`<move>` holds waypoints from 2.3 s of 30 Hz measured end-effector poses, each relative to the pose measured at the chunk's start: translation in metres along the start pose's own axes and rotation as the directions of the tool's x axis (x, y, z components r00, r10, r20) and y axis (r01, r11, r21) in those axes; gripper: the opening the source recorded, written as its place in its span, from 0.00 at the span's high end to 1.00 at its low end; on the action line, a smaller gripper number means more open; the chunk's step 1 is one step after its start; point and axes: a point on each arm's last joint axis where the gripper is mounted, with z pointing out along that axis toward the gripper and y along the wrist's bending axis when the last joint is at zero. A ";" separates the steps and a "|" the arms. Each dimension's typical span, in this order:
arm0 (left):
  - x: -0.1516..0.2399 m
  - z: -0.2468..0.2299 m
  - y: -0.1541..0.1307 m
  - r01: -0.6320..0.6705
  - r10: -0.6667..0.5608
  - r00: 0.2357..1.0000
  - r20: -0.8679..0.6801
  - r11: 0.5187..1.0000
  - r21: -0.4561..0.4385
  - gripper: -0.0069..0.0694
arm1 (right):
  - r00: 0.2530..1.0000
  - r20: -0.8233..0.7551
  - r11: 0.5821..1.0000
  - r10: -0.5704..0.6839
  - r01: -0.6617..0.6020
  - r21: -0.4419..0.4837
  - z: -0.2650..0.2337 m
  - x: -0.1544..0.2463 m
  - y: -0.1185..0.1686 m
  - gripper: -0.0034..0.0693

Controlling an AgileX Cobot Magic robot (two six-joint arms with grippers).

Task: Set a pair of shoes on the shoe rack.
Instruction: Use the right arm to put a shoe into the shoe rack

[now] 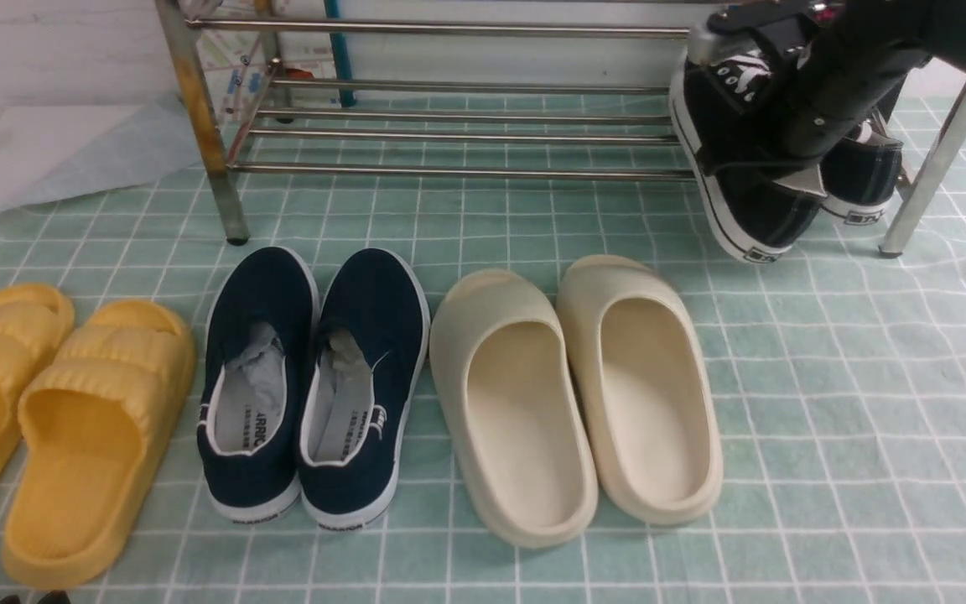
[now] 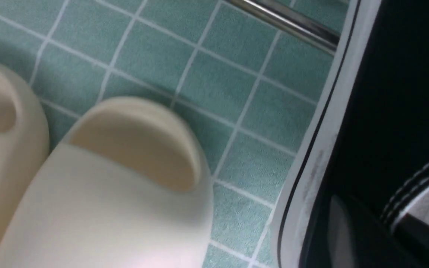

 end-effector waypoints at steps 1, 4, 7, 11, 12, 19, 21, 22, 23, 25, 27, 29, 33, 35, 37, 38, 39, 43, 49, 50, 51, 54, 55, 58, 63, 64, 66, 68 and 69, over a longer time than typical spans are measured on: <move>0.000 0.000 0.000 0.000 0.000 1.000 0.000 1.000 0.000 0.60 | 1.000 0.011 1.000 -0.002 0.002 0.003 0.000 -0.003 -0.001 0.93; 0.000 0.000 0.000 0.000 0.000 1.000 0.000 1.000 0.000 0.60 | 0.999 0.034 1.000 -0.003 0.003 0.007 0.005 -0.007 -0.001 0.93; 0.000 0.000 0.000 0.000 0.000 1.000 0.000 1.000 0.000 0.60 | 0.999 0.035 1.000 -0.012 0.011 0.020 0.013 -0.007 -0.003 0.93; 0.000 0.000 0.000 0.000 0.000 1.000 0.000 1.000 0.000 0.60 | 0.999 0.039 0.999 -0.028 0.027 0.022 0.017 -0.007 -0.003 0.93; 0.000 0.000 0.000 0.000 0.000 1.000 0.000 1.000 0.000 0.60 | 0.999 0.041 0.999 -0.031 0.030 0.023 0.018 -0.007 -0.003 0.93; 0.000 0.000 0.000 0.000 0.000 1.000 0.000 1.000 0.000 0.60 | 0.997 0.063 0.997 -0.055 0.051 0.052 0.017 -0.010 -0.005 0.93; 0.000 0.000 0.000 0.000 0.000 1.000 0.000 1.000 0.000 0.60 | 0.996 0.061 0.997 -0.060 0.057 0.059 0.017 -0.010 -0.005 0.93; 0.000 0.000 0.000 0.000 0.000 1.000 0.000 1.000 0.000 0.60 | 0.996 0.060 0.996 -0.065 0.061 0.063 0.017 -0.010 -0.005 0.93; 0.000 0.000 0.000 0.000 0.000 1.000 0.000 1.000 0.000 0.60 | 0.996 0.059 0.995 -0.071 0.067 0.067 0.017 -0.010 -0.005 0.93; 0.000 0.000 0.000 0.000 0.000 1.000 0.000 1.000 0.000 0.60 | 0.996 0.058 0.995 -0.074 0.070 0.070 0.016 -0.011 -0.005 0.93; 0.000 0.000 0.000 0.000 0.000 1.000 0.000 1.000 0.000 0.60 | 0.994 0.062 0.993 -0.085 0.080 0.084 0.013 -0.014 -0.007 0.93; 0.000 0.000 0.000 0.000 0.000 1.000 0.000 1.000 0.000 0.60 | 0.993 0.072 0.991 -0.094 0.087 0.100 0.009 -0.017 -0.010 0.93; 0.000 0.000 0.000 0.000 0.000 1.000 0.000 1.000 0.000 0.60 | 0.989 0.084 0.985 -0.118 0.106 0.136 0.005 -0.020 -0.013 0.93; 0.000 0.000 0.000 0.000 0.000 1.000 0.000 1.000 0.000 0.60 | 0.989 0.079 0.984 -0.121 0.109 0.139 0.007 -0.020 -0.013 0.93; 0.000 0.000 0.000 0.000 0.000 1.000 0.000 1.000 0.000 0.60 | 0.990 0.064 0.982 -0.129 0.119 0.148 0.014 -0.018 -0.015 0.93; 0.000 0.000 0.000 0.000 0.000 1.000 0.000 1.000 0.000 0.60 | 0.990 0.058 0.981 -0.130 0.121 0.149 0.017 -0.017 -0.015 0.93; 0.000 0.000 0.000 0.000 0.000 1.000 0.000 1.000 0.000 0.60 | 0.990 0.048 0.981 -0.131 0.123 0.149 0.022 -0.016 -0.016 0.93; 0.000 0.000 0.000 0.000 0.000 1.000 0.000 1.000 0.000 0.60 | 0.992 0.050 0.984 -0.117 0.109 0.140 0.029 -0.015 -0.015 0.88; 0.000 0.000 0.000 0.000 0.000 1.000 0.000 1.000 0.000 0.60 | 0.989 0.119 0.988 -0.083 0.066 0.143 0.024 -0.022 -0.015 0.62; 0.000 0.000 0.000 0.000 0.000 1.000 0.000 1.000 0.000 0.60 | 0.990 0.122 0.990 -0.071 0.055 0.133 0.024 -0.022 -0.015 0.56; 0.000 0.000 0.000 0.000 0.000 1.000 0.000 1.000 0.000 0.60 | 0.990 0.127 0.992 -0.054 0.039 0.119 0.024 -0.023 -0.014 0.51; 0.000 0.000 0.000 0.000 0.000 1.000 0.000 1.000 0.000 0.60 | 0.990 0.142 0.996 -0.022 0.010 0.089 0.021 -0.024 -0.011 0.40; 0.000 0.000 0.000 0.000 0.000 1.000 0.000 1.000 0.000 0.60 | 0.987 0.159 0.998 -0.003 -0.008 0.070 0.014 -0.026 -0.009 0.35; 0.000 0.000 0.000 0.000 0.000 1.000 0.000 1.000 0.000 0.60 | 0.983 0.185 0.998 0.016 -0.025 0.049 0.002 -0.030 -0.006 0.32; 0.000 0.000 0.000 0.000 0.000 1.000 0.000 1.000 0.000 0.60 | 0.979 0.182 0.996 0.093 -0.093 -0.006 -0.039 -0.032 0.001 0.36; 0.000 0.000 0.000 0.000 0.000 1.000 0.000 1.000 0.000 0.60 | 0.983 0.149 0.994 0.107 -0.105 -0.022 -0.045 -0.029 0.003 0.40; 0.000 0.000 0.000 0.000 0.000 1.000 0.000 1.000 0.000 0.60 | 0.990 0.086 0.993 0.114 -0.111 -0.036 -0.049 -0.023 0.005 0.49; 0.000 0.000 0.000 0.000 0.000 1.000 0.000 1.000 0.000 0.60 | 0.993 0.035 0.993 0.113 -0.112 -0.041 -0.049 -0.019 0.006 0.57; 0.000 0.000 0.000 0.000 0.000 1.000 0.000 1.000 0.000 0.60 | 0.993 0.005 0.992 0.115 -0.115 -0.043 -0.049 -0.016 0.007 0.62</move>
